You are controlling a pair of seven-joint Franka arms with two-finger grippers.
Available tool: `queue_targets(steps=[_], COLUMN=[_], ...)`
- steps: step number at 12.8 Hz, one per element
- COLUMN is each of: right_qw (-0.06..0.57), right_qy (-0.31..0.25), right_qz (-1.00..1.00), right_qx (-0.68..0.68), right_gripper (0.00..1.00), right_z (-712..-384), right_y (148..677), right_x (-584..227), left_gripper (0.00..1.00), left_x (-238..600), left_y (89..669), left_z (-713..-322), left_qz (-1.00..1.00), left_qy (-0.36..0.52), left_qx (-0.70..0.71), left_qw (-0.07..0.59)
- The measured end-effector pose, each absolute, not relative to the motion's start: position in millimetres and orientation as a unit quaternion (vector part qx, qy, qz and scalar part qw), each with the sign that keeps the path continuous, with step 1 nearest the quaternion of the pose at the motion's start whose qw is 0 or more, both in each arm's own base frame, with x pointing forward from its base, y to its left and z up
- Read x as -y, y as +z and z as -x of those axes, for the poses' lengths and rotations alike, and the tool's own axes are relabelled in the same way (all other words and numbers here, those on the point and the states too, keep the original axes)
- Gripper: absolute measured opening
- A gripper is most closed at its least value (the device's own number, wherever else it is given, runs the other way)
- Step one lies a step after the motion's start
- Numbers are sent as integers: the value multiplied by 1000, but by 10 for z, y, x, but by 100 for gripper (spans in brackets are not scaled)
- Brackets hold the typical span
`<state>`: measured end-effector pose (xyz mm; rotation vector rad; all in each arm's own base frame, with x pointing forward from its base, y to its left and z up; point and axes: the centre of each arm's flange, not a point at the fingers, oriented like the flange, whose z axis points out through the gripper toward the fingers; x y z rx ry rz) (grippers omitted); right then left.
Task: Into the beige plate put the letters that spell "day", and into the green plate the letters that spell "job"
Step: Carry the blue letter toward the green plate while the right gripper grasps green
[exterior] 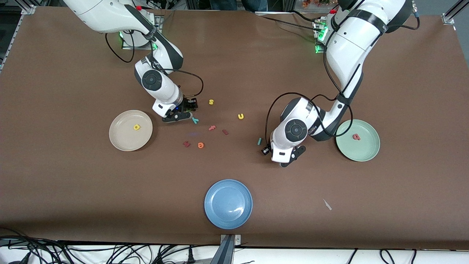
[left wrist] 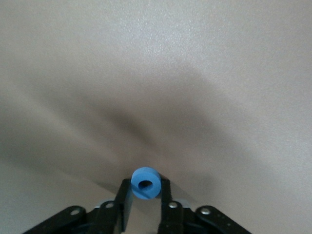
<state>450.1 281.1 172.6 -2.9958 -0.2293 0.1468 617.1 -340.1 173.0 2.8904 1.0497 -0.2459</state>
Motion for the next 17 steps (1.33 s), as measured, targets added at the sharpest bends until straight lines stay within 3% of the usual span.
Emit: queue_targets(steps=[6, 11, 15, 17], right_qw=[64, 61, 60, 58], right_qy=[48, 48, 46, 47], right_qz=[994, 994, 994, 994], right_qx=[74, 77, 80, 80], right_gripper=[51, 33, 28, 27], right_z=[-4483, -4468, -4451, -4456], right_y=[1726, 1721, 1741, 1746], right_x=[-2837, -2848, -2868, -2859], left_gripper=[25, 25, 25, 25], left_x=[3308, 2815, 1881, 1228], left_y=[1741, 2069, 2770, 2838], left_z=[-6240, -6481, -6614, -6660], left_qz=[-941, -951, -970, -975], left_qy=[-74, -84, -130, -152], left_qx=[-330, -296, -202, -160], left_qw=[28, 12, -19, -17])
